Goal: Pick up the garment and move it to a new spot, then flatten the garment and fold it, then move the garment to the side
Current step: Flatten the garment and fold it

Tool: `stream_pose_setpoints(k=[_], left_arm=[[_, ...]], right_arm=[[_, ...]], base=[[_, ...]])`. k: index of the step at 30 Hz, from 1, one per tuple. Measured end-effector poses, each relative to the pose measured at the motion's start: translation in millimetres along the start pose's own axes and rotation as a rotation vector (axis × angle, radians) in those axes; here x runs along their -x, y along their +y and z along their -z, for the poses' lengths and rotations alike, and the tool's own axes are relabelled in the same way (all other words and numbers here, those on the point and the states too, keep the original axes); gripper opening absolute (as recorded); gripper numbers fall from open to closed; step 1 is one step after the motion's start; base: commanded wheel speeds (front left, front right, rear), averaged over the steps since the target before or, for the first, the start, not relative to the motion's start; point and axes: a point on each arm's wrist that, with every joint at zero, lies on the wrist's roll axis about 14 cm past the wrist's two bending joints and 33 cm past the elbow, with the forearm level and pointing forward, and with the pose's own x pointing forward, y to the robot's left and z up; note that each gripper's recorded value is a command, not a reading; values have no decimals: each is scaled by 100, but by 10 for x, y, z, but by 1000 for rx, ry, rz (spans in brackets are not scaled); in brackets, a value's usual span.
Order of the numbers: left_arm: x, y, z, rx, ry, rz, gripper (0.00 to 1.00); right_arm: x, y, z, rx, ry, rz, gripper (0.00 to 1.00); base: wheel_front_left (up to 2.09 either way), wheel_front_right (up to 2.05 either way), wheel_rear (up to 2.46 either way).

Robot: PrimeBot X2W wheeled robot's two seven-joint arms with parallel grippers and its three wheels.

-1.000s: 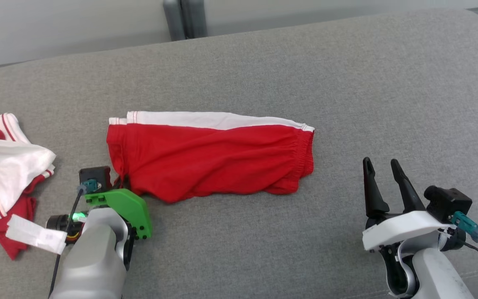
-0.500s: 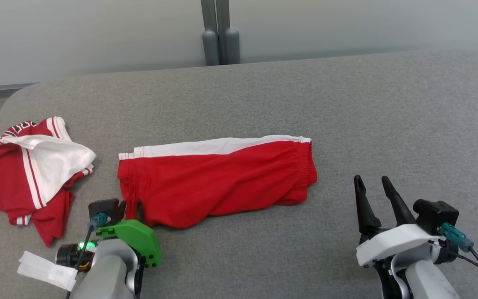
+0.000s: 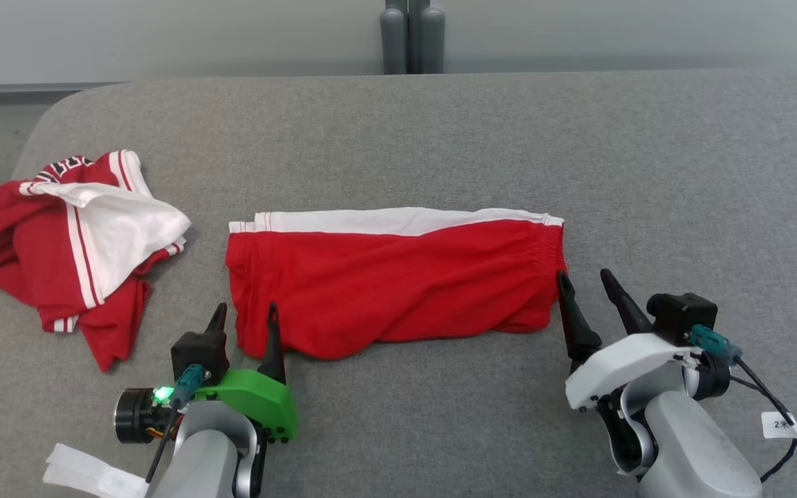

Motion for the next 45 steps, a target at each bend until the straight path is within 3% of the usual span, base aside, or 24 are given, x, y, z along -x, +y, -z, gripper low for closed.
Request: stream_pose_setpoints(k=[14, 22, 24, 26, 27, 28, 40, 45], left_arm=[[75, 213, 86, 14, 17, -59, 100], [101, 196, 122, 15, 25, -51, 100], [104, 190, 123, 15, 25, -48, 100], [108, 182, 116, 15, 22, -44, 100], [109, 182, 116, 15, 22, -43, 100], [109, 180, 117, 16, 23, -42, 100], [144, 93, 148, 21, 28, -18, 100], [147, -2, 154, 27, 31, 9, 100]], right_arm=[[-156, 74, 521, -73, 161, -6, 100], [-122, 326, 667, -100, 209, -78, 100], [-129, 331, 673, -100, 211, -79, 89], [-144, 320, 658, -103, 206, -74, 40], [-154, 297, 637, -105, 199, -66, 31], [-163, 283, 617, -105, 192, -62, 0], [-92, -179, 222, -62, 63, 65, 0], [-108, -119, 15, 38, 19, 9, 0]], base=[[0, 0, 0], [0, 0, 0], [0, 0, 0], [0, 0, 0], [0, 0, 0], [0, 0, 0], [0, 0, 0], [0, 0, 0]])
